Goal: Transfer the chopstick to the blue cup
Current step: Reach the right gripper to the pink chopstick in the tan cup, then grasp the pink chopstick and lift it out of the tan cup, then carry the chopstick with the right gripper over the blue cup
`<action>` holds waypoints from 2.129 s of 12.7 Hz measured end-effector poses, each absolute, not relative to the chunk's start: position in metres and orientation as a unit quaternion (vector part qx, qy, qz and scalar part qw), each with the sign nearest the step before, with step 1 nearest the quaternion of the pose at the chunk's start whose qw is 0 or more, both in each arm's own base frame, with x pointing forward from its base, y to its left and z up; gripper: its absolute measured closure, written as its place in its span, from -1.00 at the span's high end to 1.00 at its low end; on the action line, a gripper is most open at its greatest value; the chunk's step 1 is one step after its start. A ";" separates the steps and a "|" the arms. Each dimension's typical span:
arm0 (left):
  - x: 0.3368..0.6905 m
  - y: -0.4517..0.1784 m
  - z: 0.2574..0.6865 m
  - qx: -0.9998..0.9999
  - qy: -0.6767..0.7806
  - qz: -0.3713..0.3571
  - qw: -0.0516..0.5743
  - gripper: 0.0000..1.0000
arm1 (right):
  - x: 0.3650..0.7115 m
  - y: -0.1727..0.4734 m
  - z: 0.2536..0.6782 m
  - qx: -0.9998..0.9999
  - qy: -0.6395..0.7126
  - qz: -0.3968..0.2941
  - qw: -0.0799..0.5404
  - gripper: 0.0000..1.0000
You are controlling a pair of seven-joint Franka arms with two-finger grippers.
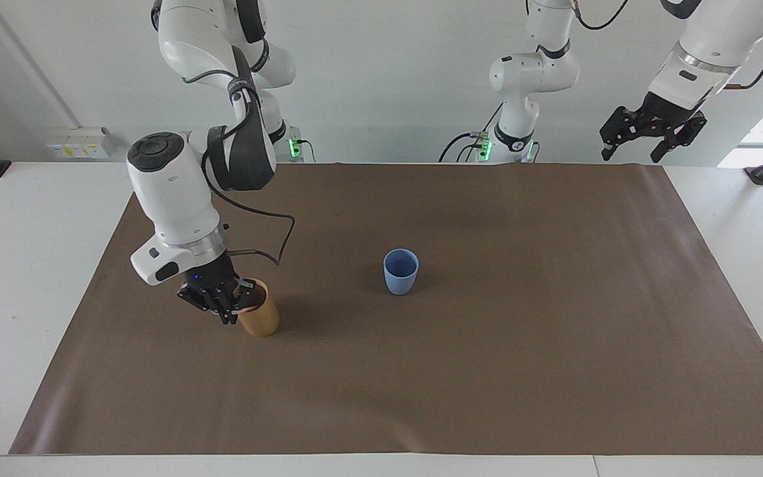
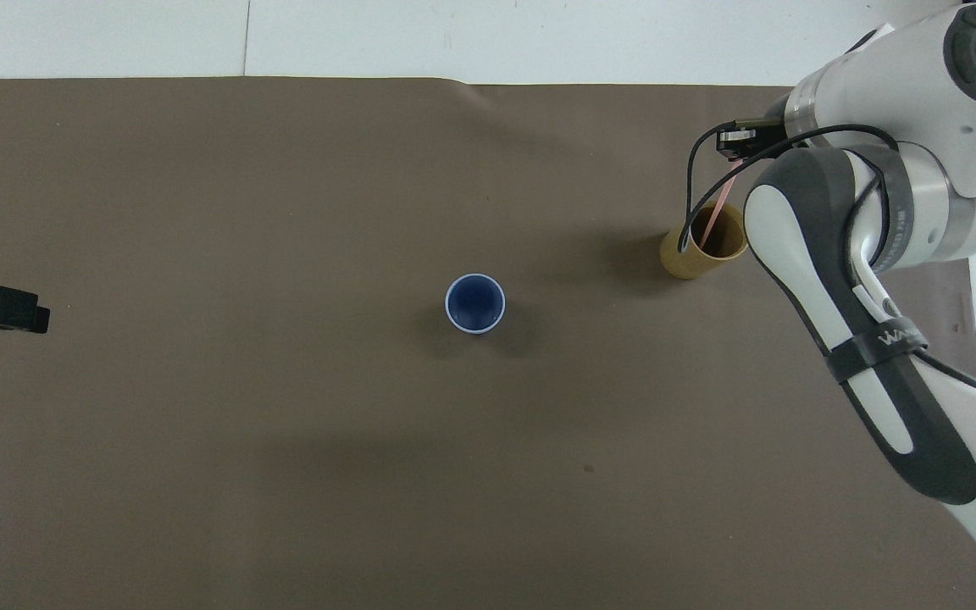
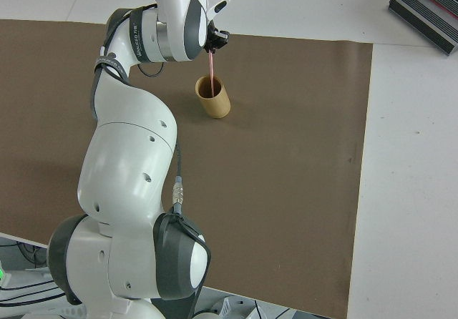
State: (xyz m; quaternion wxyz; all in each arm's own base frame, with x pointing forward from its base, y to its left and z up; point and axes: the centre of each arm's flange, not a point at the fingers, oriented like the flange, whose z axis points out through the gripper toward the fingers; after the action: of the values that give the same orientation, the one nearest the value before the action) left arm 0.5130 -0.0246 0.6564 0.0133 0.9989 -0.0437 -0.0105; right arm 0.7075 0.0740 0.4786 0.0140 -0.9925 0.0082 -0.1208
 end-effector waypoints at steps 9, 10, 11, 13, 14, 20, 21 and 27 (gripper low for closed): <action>0.513 -0.014 0.656 0.999 -0.033 -0.010 0.014 1.00 | 0.636 0.081 0.634 -0.982 -0.002 -0.189 0.020 -0.83; 0.513 -0.013 0.656 0.999 -0.033 -0.010 0.014 1.00 | 0.627 0.092 0.639 -0.981 -0.009 -0.190 0.027 -0.83; 0.513 -0.013 0.656 0.999 -0.033 -0.010 0.014 1.00 | 0.620 0.108 0.639 -0.981 -0.017 -0.186 0.043 -0.83; 0.513 -0.013 0.656 0.999 -0.033 -0.010 0.014 1.00 | 0.613 0.145 0.635 -0.979 -0.037 -0.184 0.077 -0.83; 0.513 -0.013 0.656 0.999 -0.033 -0.010 0.014 1.00 | 0.610 0.171 0.634 -0.975 -0.044 -0.194 0.094 -0.83; 0.513 -0.013 0.656 0.999 -0.033 -0.010 0.014 1.00 | 0.590 0.299 0.606 -0.964 -0.042 -0.218 0.147 -0.83; 0.513 -0.013 0.656 0.999 -0.033 -0.010 0.014 1.00 | 0.592 0.303 0.600 -0.963 -0.044 -0.222 0.149 -0.83; 0.513 -0.013 0.656 0.999 -0.033 -0.010 0.014 1.00 | 0.584 0.323 0.569 -0.964 -0.074 -0.225 0.120 -0.83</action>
State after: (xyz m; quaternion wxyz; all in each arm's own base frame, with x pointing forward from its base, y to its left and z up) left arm 0.5134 -0.0132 0.6565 0.0142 0.9993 -0.0325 -0.0103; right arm 0.5842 0.3229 0.5688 0.1203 -0.9640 -0.0743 -0.2254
